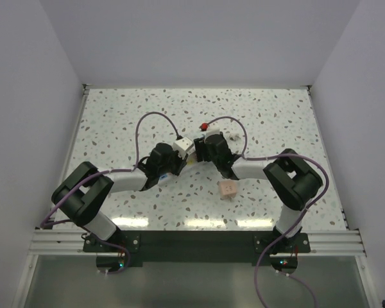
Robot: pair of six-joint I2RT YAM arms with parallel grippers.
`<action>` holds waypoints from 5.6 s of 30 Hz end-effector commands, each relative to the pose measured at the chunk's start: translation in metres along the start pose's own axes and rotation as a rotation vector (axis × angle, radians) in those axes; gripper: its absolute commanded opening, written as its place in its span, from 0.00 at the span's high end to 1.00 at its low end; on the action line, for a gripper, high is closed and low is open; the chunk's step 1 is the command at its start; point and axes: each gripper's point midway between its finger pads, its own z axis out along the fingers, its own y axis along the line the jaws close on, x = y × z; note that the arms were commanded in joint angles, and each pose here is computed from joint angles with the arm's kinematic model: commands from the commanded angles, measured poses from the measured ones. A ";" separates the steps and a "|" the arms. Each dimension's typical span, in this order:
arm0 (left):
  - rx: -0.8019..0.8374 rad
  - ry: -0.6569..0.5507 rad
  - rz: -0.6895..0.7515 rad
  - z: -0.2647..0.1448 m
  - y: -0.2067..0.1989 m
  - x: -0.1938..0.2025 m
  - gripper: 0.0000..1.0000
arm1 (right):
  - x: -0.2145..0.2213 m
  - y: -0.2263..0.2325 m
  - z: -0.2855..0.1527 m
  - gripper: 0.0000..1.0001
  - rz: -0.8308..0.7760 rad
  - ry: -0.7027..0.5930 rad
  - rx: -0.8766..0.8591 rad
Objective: Insert the plug
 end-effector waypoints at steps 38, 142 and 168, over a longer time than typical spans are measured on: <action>0.129 0.084 -0.048 0.002 -0.035 0.022 1.00 | 0.085 0.001 -0.054 0.04 -0.039 0.273 -0.048; 0.101 0.119 -0.057 0.007 -0.030 0.029 1.00 | 0.037 -0.025 -0.051 1.00 -0.040 0.163 -0.116; 0.024 0.064 -0.103 -0.002 -0.010 0.015 1.00 | 0.127 -0.008 -0.054 1.00 -0.111 0.308 -0.056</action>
